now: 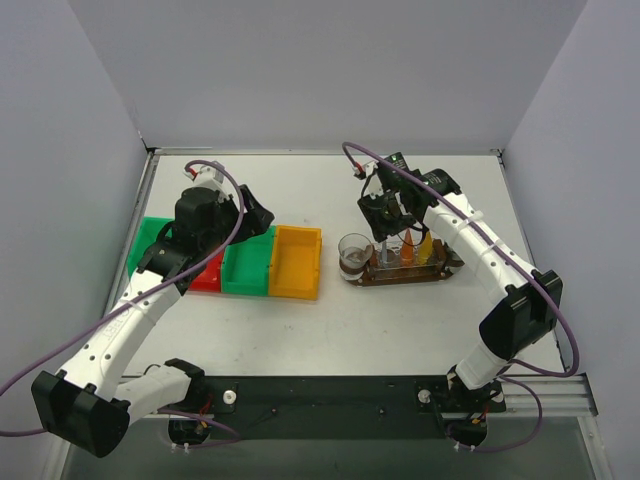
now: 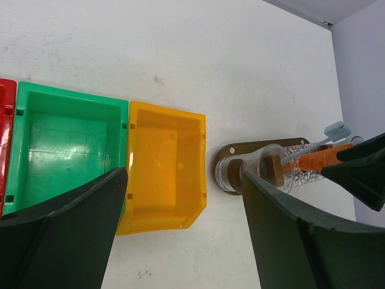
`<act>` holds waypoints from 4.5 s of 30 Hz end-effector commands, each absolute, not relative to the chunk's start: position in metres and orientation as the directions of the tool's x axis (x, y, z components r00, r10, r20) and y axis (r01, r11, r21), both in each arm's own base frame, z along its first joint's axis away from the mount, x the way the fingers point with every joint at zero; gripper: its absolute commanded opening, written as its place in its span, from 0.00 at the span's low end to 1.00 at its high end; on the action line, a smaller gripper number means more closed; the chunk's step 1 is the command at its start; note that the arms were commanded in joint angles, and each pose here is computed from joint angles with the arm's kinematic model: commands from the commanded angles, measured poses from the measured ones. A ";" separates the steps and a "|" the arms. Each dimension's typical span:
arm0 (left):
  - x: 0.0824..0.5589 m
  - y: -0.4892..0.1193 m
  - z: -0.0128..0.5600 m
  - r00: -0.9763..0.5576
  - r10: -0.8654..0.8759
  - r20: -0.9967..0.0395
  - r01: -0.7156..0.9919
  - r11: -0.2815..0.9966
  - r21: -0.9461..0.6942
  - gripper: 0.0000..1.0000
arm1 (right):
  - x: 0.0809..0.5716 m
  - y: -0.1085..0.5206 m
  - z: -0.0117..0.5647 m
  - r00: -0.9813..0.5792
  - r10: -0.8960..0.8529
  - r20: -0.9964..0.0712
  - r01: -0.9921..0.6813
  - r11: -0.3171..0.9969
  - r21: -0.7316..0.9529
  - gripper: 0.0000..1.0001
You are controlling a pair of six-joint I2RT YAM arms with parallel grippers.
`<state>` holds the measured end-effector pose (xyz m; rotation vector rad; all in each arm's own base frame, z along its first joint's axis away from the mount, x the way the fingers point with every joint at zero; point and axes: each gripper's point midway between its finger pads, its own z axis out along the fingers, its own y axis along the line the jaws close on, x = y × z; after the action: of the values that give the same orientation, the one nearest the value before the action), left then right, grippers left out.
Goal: Prepare toiletry sets of a toothbrush and toothpaste on the tray
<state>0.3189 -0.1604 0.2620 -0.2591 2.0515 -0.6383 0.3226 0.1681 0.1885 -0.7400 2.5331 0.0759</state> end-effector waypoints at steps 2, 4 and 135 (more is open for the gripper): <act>0.318 -0.158 0.274 -0.507 -0.439 -0.742 0.083 0.832 -0.549 0.87 | 0.318 0.168 0.202 -0.738 -0.453 -0.500 -0.500 0.865 -0.046 0.47; 0.318 -0.157 0.275 -0.506 -0.438 -0.743 0.084 0.832 -0.548 0.87 | 0.319 0.168 0.206 -0.736 -0.439 -0.515 -0.494 0.869 -0.035 0.50; 0.347 -0.096 0.253 -0.645 -0.215 -0.733 -0.059 0.971 -0.232 0.00 | 0.313 0.182 0.375 -0.596 0.133 -0.792 -0.410 0.797 0.443 0.57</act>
<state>0.3352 -0.0299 0.2112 -0.1318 2.4076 -0.0043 0.3259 0.1639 0.3600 -0.1706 2.1333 0.7105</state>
